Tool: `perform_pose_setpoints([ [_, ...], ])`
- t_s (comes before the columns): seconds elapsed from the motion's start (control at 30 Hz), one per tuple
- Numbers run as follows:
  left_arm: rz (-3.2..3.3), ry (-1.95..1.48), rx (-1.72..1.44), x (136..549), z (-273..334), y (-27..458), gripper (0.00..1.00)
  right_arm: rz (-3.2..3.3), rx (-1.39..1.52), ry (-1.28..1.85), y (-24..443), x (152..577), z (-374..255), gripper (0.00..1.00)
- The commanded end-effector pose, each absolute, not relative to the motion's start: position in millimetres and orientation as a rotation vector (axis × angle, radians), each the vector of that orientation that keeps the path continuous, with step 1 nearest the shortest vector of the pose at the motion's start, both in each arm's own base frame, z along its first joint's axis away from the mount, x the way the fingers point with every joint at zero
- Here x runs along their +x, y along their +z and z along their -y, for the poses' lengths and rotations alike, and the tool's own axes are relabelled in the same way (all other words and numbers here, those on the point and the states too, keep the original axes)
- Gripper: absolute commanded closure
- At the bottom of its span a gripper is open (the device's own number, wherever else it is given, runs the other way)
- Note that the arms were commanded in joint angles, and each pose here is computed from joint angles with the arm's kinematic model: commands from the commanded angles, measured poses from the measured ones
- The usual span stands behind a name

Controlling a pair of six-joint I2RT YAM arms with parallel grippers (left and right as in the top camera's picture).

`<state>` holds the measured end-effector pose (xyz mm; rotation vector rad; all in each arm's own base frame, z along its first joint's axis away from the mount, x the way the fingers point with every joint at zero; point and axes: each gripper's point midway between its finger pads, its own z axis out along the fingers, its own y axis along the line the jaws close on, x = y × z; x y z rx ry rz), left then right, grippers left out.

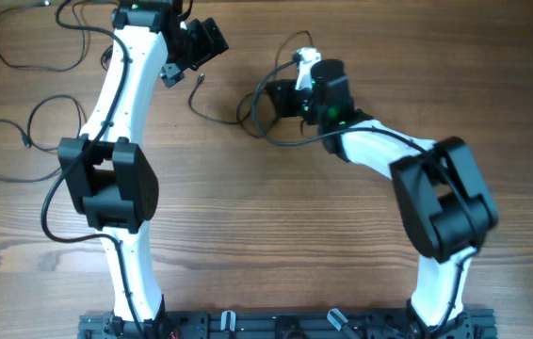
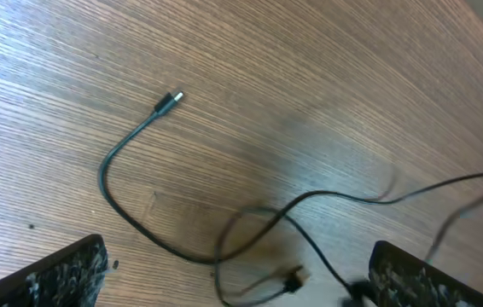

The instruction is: Untangle cables

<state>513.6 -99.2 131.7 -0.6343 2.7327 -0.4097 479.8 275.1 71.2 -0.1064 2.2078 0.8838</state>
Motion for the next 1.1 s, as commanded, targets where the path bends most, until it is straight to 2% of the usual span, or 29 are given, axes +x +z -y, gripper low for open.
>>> perform_pose_setpoints([
  [0.0,-2.745,-0.399,-0.629,511.2,106.9,128.5,0.00,-2.205,-0.078,0.828,75.3,493.5,-269.2,0.01],
  [0.13,-2.785,-0.385,-0.536,503.9,117.6,123.6,0.00,-2.258,0.094,0.846,106.7,493.6,-224.1,0.00],
  [0.27,-2.862,-0.333,-0.179,487.2,143.3,107.5,0.00,-2.325,0.278,0.744,139.6,479.6,-147.1,0.00],
  [0.4,-2.852,-0.300,0.118,478.5,172.6,75.9,0.00,-2.435,0.468,0.654,146.6,445.0,-83.1,0.00],
  [0.57,-2.713,-0.236,0.694,468.3,202.4,37.4,0.00,-2.601,0.330,0.533,126.5,409.7,-60.3,0.00],
  [0.83,-2.676,-0.066,0.668,479.7,177.8,15.6,0.01,-2.666,0.339,0.491,107.6,394.4,-56.5,0.00],
  [0.97,-2.701,-0.063,0.667,470.6,172.1,-0.3,0.09,-2.659,0.337,0.492,108.4,396.1,-56.5,0.00],
  [1.07,-2.737,-0.063,0.678,458.1,168.8,-13.4,0.30,-2.654,0.336,0.492,109.0,397.0,-56.5,0.00],
])
